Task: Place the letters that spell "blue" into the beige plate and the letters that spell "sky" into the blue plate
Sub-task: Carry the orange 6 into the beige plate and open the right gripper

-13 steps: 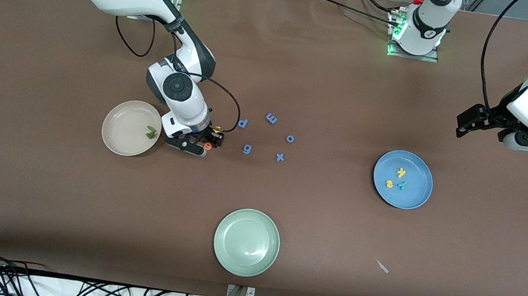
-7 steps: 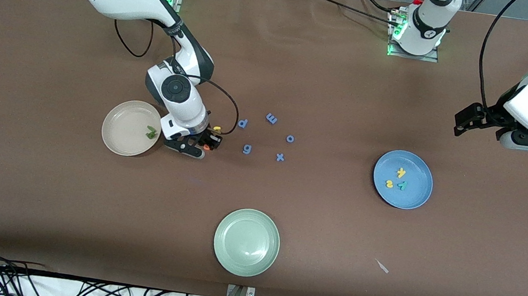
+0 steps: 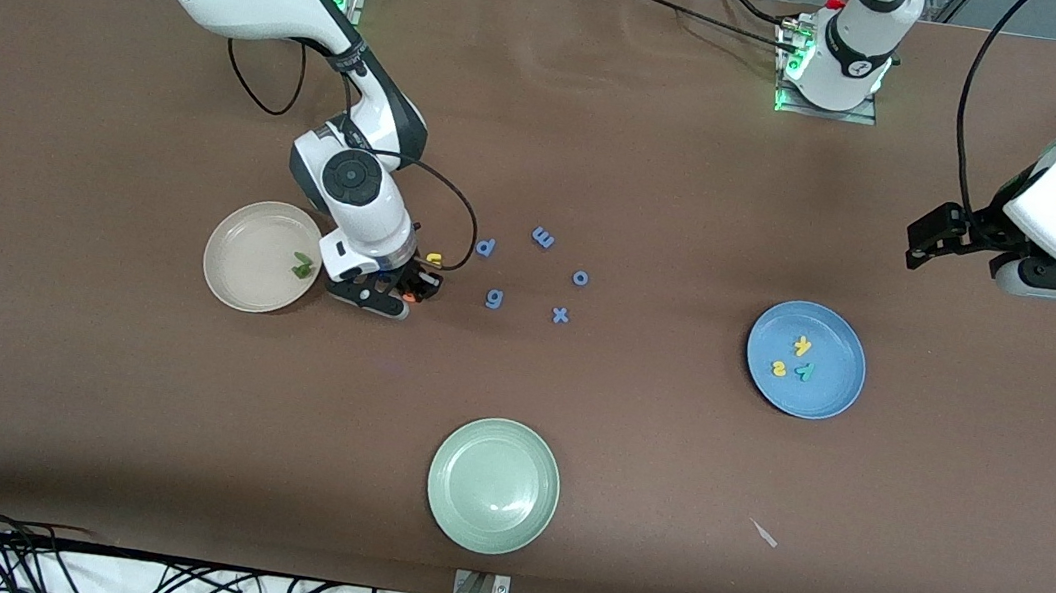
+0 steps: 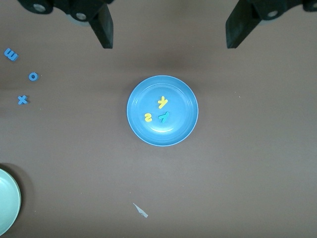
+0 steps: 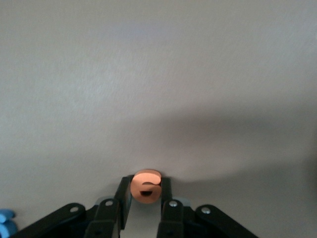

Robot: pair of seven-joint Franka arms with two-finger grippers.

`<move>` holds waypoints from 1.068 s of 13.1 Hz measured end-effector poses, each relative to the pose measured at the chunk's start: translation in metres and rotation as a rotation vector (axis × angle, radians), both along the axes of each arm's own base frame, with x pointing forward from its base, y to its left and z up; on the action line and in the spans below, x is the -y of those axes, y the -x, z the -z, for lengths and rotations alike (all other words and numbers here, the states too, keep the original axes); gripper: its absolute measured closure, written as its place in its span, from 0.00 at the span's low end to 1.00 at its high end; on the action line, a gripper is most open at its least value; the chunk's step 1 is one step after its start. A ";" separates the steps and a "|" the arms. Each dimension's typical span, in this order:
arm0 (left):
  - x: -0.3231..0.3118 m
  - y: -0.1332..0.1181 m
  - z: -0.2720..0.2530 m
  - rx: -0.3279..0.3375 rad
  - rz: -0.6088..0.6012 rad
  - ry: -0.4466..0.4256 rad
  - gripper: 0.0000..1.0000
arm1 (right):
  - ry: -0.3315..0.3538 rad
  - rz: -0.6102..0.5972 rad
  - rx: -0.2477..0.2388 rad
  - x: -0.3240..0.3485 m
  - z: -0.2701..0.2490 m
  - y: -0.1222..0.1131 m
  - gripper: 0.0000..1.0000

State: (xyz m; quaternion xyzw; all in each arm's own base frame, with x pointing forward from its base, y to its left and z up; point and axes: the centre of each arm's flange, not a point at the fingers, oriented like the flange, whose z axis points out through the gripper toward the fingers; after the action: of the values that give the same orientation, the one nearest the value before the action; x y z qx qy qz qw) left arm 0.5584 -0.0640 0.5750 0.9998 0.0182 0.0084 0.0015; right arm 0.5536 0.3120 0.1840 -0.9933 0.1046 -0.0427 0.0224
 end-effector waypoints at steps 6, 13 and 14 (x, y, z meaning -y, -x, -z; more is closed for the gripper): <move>0.000 0.001 0.000 -0.006 0.000 -0.001 0.00 | 0.157 -0.188 -0.052 0.098 -0.057 -0.030 0.72; 0.000 0.002 0.001 -0.018 0.000 -0.002 0.00 | 0.194 -0.233 -0.102 0.141 -0.057 0.007 0.72; 0.000 0.002 0.001 -0.018 0.000 -0.002 0.00 | 0.188 -0.235 -0.099 0.142 -0.053 0.011 0.69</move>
State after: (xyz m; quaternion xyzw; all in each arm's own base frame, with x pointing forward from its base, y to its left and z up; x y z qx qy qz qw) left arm 0.5562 -0.0639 0.5738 0.9998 0.0181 -0.0007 0.0003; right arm 0.5430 0.1702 0.2369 -0.9973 -0.0157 -0.0002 -0.0712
